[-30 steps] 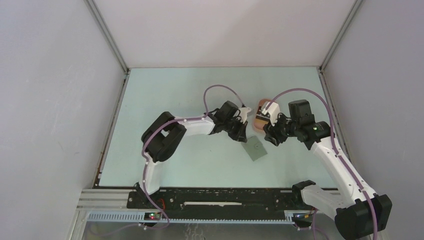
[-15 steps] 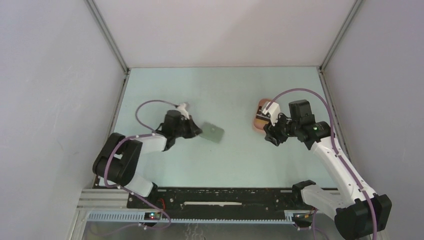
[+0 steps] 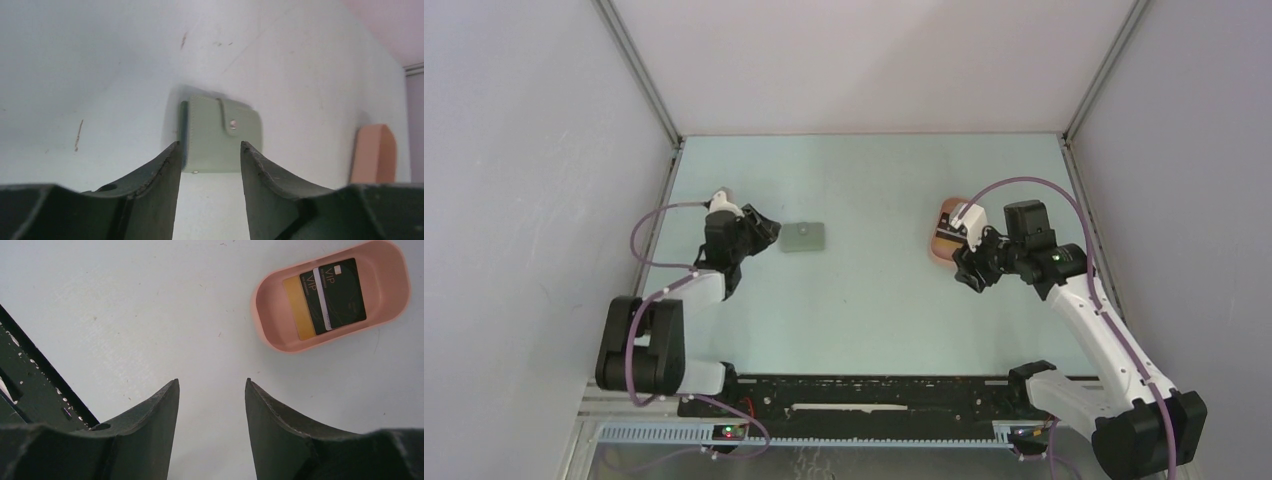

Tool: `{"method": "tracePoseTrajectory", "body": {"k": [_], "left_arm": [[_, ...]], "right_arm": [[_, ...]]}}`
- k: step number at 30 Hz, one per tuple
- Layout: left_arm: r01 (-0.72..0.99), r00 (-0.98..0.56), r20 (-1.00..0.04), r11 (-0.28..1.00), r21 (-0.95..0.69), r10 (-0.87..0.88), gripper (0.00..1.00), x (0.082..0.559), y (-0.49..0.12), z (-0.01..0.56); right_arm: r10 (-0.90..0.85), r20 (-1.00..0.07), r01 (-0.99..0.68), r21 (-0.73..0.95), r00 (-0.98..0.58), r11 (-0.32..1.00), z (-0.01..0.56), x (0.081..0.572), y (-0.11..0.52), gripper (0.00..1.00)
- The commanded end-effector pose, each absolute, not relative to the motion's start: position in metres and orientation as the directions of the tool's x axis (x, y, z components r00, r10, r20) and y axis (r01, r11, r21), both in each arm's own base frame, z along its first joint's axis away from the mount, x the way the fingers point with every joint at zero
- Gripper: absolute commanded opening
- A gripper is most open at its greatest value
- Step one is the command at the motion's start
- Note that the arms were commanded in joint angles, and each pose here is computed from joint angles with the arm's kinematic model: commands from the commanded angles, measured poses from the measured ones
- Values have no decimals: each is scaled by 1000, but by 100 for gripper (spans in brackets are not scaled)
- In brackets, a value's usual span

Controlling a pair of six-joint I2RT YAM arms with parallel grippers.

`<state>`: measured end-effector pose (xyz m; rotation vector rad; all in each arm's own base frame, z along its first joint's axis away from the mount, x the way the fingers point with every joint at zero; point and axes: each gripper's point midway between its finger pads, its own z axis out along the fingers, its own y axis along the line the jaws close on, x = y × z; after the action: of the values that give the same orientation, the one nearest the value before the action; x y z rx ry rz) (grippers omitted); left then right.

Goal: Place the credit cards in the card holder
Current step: Move the card holder to the center of the board, then reset both arms

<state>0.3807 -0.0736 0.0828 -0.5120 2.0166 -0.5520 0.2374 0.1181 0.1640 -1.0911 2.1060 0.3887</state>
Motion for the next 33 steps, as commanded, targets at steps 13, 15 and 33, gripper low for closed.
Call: {"method": "tracePoseTrajectory", "body": {"k": [13, 15, 33], "left_arm": [[277, -184, -853, 807, -521, -488, 94, 286, -94, 292], [334, -216, -868, 801, -496, -448, 95, 271, -103, 308], [375, -215, -962, 895, -241, -169, 100, 219, -88, 327]], "right_arm": [[-449, -830, -722, -85, -329, 686, 209, 247, 99, 61], [-416, -855, -702, -91, -309, 707, 221, 247, 94, 61], [-116, -969, -588, 36, -218, 808, 336, 234, 91, 100]]}}
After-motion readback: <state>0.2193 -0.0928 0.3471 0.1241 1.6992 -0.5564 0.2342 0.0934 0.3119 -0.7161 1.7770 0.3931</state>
